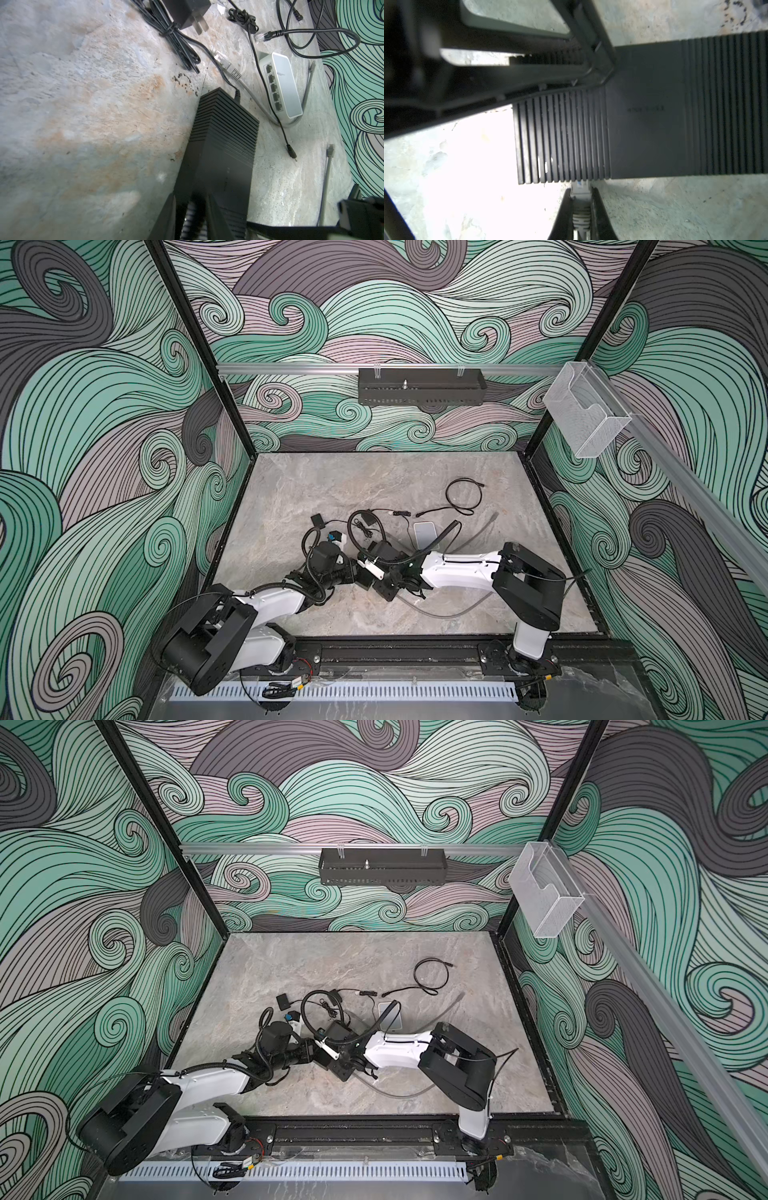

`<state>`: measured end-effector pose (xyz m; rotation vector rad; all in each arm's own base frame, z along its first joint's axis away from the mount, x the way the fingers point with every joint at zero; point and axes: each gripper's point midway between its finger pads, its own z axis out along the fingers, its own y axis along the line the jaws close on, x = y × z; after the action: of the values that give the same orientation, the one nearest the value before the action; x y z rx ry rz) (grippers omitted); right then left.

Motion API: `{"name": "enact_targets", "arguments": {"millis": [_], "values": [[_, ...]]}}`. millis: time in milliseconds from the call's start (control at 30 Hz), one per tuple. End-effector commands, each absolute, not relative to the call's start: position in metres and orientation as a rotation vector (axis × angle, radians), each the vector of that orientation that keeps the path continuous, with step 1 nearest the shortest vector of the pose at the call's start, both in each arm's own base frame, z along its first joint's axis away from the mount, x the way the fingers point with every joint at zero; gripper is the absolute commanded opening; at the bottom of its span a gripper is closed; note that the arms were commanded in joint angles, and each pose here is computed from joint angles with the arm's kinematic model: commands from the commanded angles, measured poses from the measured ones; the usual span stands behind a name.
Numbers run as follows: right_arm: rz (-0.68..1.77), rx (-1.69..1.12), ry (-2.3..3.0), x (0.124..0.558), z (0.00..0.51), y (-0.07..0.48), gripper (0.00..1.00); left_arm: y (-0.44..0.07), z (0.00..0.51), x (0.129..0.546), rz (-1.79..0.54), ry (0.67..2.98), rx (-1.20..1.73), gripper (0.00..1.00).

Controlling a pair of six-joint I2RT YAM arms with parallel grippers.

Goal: Insert the plug into the switch port

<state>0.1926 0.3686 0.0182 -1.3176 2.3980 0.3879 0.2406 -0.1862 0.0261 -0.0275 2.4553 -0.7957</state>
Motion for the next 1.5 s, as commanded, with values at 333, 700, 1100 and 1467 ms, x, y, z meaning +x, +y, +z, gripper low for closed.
{"name": "enact_targets", "arguments": {"millis": [333, 700, 1100, 1467], "values": [[0.692, -1.073, 1.964, 0.249, 0.116, 0.466, 0.00, -0.213, -0.010, 0.141, -1.064, 2.819, 0.160, 0.24], [0.737, -1.091, 1.884, 0.266, 0.155, 0.489, 0.00, -0.225, -0.018, 0.127, -1.093, 2.841, 0.178, 0.23], [0.749, -1.095, 1.962, 0.241, 0.111, 0.441, 0.00, -0.209, 0.002, 0.140, -0.941, 2.803, 0.189, 0.31], [0.699, -1.222, 2.065, 0.204, 0.068, 0.396, 0.00, -0.201, 0.040, 0.175, -0.903, 2.753, 0.115, 0.63]]}}
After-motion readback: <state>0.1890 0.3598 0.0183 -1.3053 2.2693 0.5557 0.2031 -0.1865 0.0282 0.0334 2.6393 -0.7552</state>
